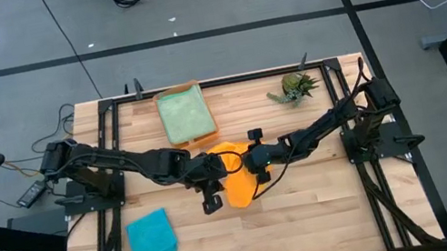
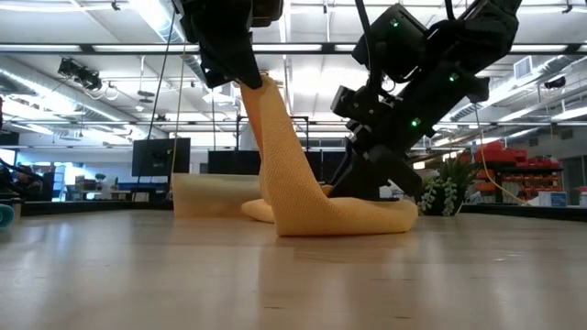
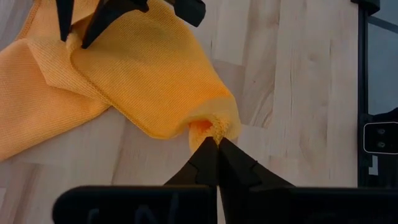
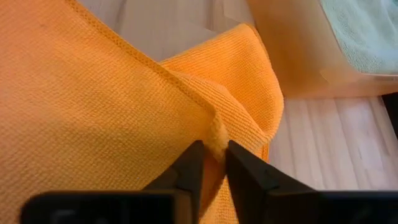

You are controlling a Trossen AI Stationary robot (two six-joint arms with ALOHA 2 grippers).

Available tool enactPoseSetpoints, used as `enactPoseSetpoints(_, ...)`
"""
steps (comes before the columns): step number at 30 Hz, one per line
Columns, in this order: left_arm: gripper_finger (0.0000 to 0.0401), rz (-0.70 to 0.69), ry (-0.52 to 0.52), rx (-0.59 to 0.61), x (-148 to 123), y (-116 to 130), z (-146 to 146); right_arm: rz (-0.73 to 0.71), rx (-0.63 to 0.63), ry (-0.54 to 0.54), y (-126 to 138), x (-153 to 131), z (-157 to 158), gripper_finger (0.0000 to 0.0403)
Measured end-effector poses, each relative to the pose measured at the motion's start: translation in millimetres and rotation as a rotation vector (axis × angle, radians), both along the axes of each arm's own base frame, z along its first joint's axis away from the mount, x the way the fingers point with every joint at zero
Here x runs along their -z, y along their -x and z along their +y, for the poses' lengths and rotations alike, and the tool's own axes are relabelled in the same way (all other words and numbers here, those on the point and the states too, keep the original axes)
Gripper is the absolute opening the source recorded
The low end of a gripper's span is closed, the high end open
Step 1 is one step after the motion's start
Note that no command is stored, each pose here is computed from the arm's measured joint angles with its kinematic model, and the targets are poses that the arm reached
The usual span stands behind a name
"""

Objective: Fold microfiber towels
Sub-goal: Fold the orange microfiber cloth

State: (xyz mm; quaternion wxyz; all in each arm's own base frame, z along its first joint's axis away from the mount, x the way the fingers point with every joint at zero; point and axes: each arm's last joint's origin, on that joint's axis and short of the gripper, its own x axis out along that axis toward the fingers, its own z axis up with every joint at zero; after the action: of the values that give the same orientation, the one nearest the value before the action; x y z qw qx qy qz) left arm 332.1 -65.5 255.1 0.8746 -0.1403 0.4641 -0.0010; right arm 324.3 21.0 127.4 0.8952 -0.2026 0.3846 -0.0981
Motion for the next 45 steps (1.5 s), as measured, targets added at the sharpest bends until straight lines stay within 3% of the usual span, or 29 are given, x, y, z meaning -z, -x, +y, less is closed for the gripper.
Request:
enactPoseSetpoints(3, 0.0013, 0.0, 0.0, 0.0, 0, 0, 0, -0.004, 0.003, 0.01, -1, -1, 0, 0.0046)
enactPoseSetpoints(8, 0.0033, 0.0, 0.0, 0.0, 0, 0, 0, -0.032, 0.043, 0.049, -14, -18, 4, 0.0039)
enactPoseSetpoints(14, 0.0008, 0.059, -0.01, 0.0, 3, 5, 1, 0.07, 0.165, -0.067, -10, -73, 4, 0.0039)
enactPoseSetpoints(20, 0.0015, 0.139, -0.023, -0.004, -2, 20, 3, 0.086, 0.2, -0.333, 44, -150, 3, 0.0038)
enactPoseSetpoints(27, 0.0013, 0.009, -0.02, -0.05, -39, 41, 10, -0.171, 0.175, -0.52, 140, -216, 0, 0.0038)
enactPoseSetpoints(29, 0.0012, -0.045, -0.07, -0.104, -50, 48, 17, -0.265, 0.156, -0.499, 160, -228, -3, 0.0038)
enactPoseSetpoints(32, 0.0006, -0.15, -0.162, -0.206, -73, 56, 34, -0.416, 0.175, -0.353, 181, -244, -13, 0.0038)
enactPoseSetpoints(37, 0.0006, -0.339, -0.268, -0.274, -130, 65, 63, -0.611, 0.159, -0.178, 195, -275, -27, 0.0038)
enactPoseSetpoints(39, 0.0005, -0.362, -0.277, -0.288, -148, 69, 71, -0.62, 0.18, -0.219, 193, -279, -31, 0.0038)
enactPoseSetpoints(41, 0.0008, -0.36, -0.249, -0.282, -158, 71, 76, -0.589, 0.199, -0.34, 186, -272, -33, 0.0038)
enactPoseSetpoints(45, 0.001, -0.292, -0.191, -0.304, -156, 72, 78, -0.372, 0.202, -0.6, 149, -220, -25, 0.0038)
